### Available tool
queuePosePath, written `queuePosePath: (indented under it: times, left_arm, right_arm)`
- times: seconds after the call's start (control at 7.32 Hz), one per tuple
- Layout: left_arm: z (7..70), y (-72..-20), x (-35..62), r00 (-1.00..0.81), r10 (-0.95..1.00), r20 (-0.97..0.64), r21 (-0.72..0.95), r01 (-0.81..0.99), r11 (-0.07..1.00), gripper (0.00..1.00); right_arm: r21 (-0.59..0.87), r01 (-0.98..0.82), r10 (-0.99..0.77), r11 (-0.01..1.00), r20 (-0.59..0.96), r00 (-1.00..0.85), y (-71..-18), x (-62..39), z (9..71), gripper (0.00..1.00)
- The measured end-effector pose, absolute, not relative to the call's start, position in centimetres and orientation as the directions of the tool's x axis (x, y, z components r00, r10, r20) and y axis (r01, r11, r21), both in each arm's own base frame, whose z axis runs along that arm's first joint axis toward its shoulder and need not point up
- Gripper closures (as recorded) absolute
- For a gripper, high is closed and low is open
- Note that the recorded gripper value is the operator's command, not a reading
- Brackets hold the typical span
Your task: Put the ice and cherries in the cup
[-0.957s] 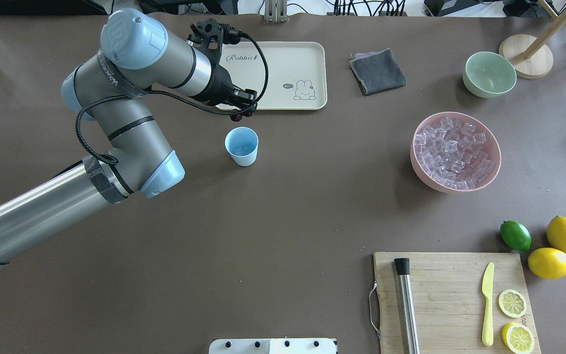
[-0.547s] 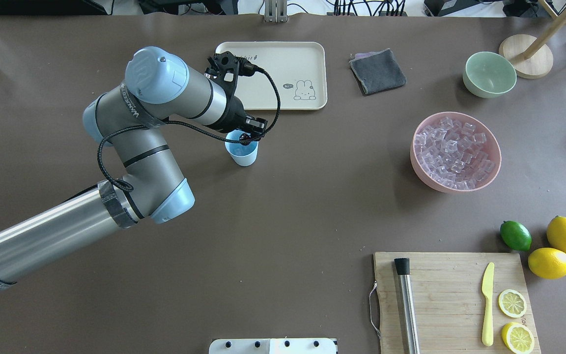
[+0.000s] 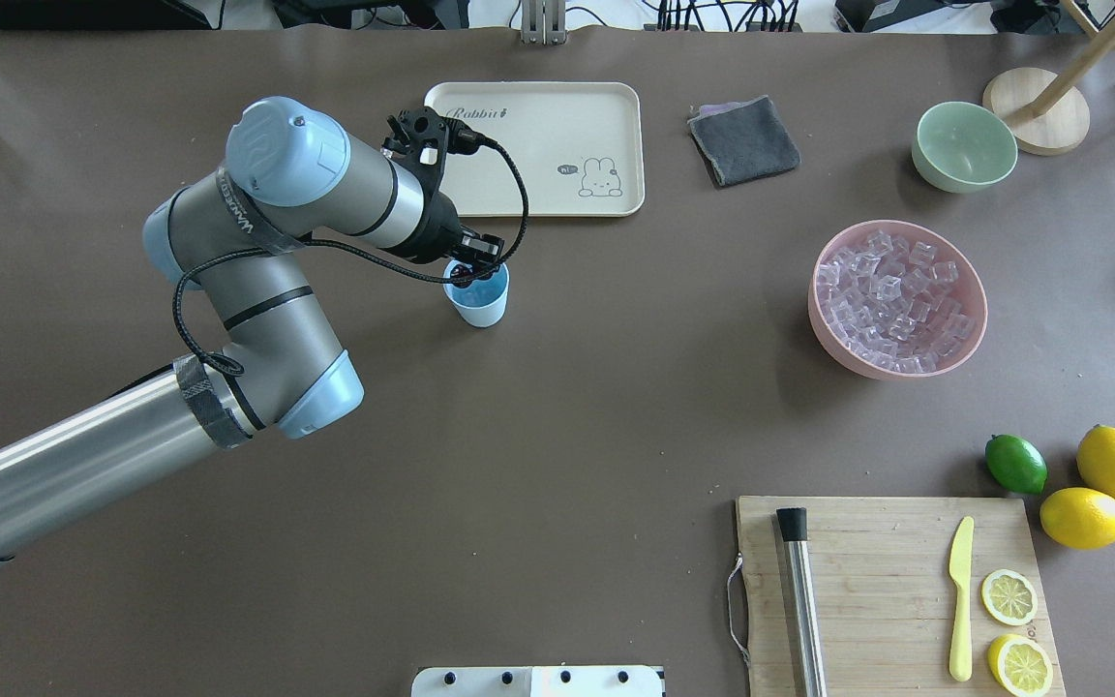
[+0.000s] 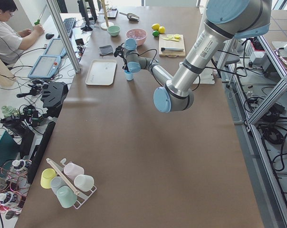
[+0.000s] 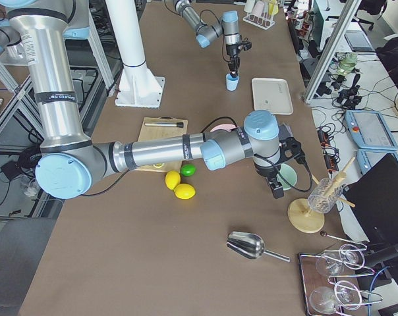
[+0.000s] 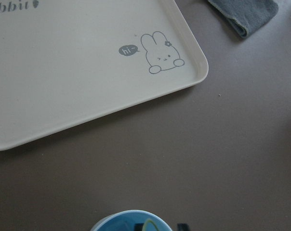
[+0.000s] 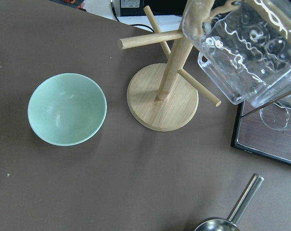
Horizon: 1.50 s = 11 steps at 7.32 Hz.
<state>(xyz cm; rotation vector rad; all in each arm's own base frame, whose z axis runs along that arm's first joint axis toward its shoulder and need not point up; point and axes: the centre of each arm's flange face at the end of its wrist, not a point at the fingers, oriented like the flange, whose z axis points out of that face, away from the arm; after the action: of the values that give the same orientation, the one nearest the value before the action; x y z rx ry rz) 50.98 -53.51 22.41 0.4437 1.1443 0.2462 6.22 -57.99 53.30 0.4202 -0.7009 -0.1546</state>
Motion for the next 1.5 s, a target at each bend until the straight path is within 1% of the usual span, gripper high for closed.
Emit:
queuePosePath:
  times: [0.27, 0.55, 0.68, 0.96, 1.23, 1.5]
  left_arm:
    - [23.0, -53.7, 50.2, 0.396, 0.426, -0.814, 0.478, 0.039, 0.877, 0.02]
    - [23.2, -55.5, 47.0, 0.393, 0.413, -0.822, 0.466, 0.046, 0.884, 0.02]
    - [23.9, -57.6, 43.4, 0.386, 0.386, -0.838, 0.433, 0.041, 0.9, 0.02]
    - [27.5, -61.6, 35.2, 0.415, 0.303, -0.858, 0.364, 0.073, 0.929, 0.02]
    - [30.5, -65.1, 27.2, 0.476, 0.221, -0.851, 0.301, 0.098, 0.949, 0.02]
    - [33.5, -68.1, 18.9, 0.575, 0.227, -0.786, 0.312, 0.052, 0.949, 0.02]
  right_arm:
    - [0.427, -0.001, -0.278, 0.904, 0.591, 0.757, -58.1, 6.2, 53.2, 0.0]
    - [0.426, -0.002, -0.276, 0.905, 0.59, 0.759, -58.0, 6.3, 53.3, 0.0]
    - [0.421, -0.003, -0.271, 0.907, 0.589, 0.761, -57.9, 6.3, 53.5, 0.0]
    - [0.389, -0.003, -0.25, 0.921, 0.598, 0.762, -57.8, 6.3, 54.0, 0.0]
    - [0.296, -0.015, -0.182, 0.955, 0.626, 0.759, -57.7, 6.3, 54.5, 0.0]
    - [0.212, -0.059, -0.095, 0.976, 0.651, 0.753, -57.5, 6.2, 55.3, 0.0]
